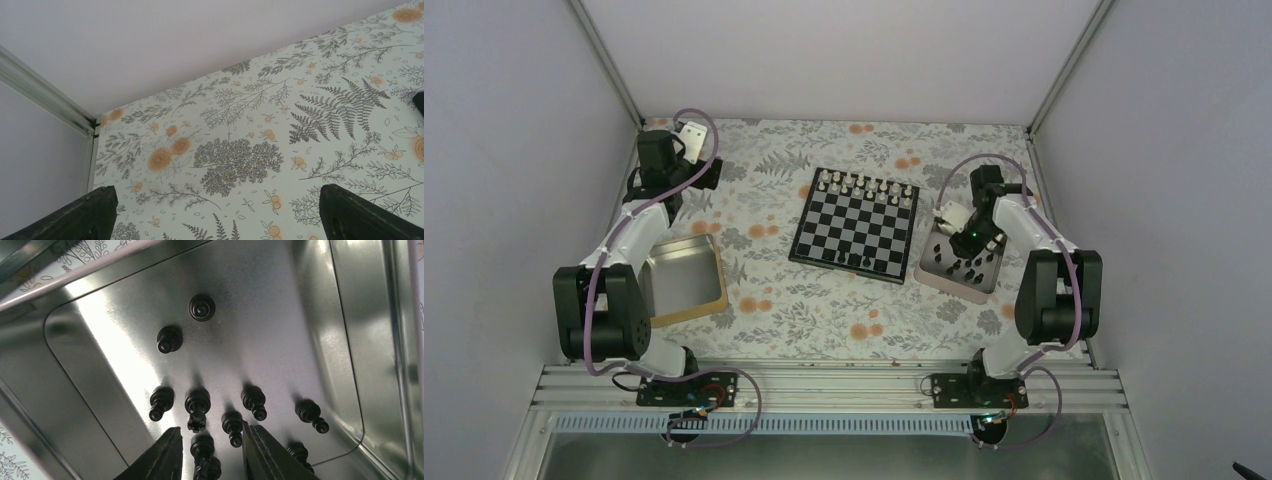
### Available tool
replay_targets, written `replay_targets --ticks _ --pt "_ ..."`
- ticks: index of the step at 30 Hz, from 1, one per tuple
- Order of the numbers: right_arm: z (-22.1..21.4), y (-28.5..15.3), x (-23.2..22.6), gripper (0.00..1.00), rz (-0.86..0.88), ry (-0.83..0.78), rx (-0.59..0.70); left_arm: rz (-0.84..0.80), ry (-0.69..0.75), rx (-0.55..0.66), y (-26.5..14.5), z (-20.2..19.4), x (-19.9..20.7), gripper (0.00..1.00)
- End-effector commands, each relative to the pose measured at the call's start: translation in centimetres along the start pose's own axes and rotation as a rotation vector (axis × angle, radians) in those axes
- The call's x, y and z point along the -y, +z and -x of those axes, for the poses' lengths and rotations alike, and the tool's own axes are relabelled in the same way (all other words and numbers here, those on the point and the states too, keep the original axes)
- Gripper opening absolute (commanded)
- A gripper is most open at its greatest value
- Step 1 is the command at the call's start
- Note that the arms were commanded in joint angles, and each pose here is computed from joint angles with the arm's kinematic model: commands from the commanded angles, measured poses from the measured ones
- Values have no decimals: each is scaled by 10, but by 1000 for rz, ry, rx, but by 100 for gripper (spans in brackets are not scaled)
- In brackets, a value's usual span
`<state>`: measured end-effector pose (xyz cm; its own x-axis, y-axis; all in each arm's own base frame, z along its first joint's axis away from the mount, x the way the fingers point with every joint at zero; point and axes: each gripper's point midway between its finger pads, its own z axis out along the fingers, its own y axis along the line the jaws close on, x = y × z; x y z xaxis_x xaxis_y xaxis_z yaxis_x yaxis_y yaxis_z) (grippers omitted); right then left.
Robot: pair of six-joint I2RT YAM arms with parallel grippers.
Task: Set up the chess pieces on the board
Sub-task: Pick up the chess piece from the storage box.
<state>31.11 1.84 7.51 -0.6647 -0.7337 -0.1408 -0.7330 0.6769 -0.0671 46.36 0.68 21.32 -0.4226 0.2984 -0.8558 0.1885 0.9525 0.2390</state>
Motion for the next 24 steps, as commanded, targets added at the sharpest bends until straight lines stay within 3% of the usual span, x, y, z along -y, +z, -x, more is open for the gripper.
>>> replay_targets --ticks 1,24 --pt "-2 1 8 33 -36 -3 14 3 -6 35 0 13 -4 100" --pt "-20 28 -15 29 92 4 -42 3 -9 18 2 9 -4 100"
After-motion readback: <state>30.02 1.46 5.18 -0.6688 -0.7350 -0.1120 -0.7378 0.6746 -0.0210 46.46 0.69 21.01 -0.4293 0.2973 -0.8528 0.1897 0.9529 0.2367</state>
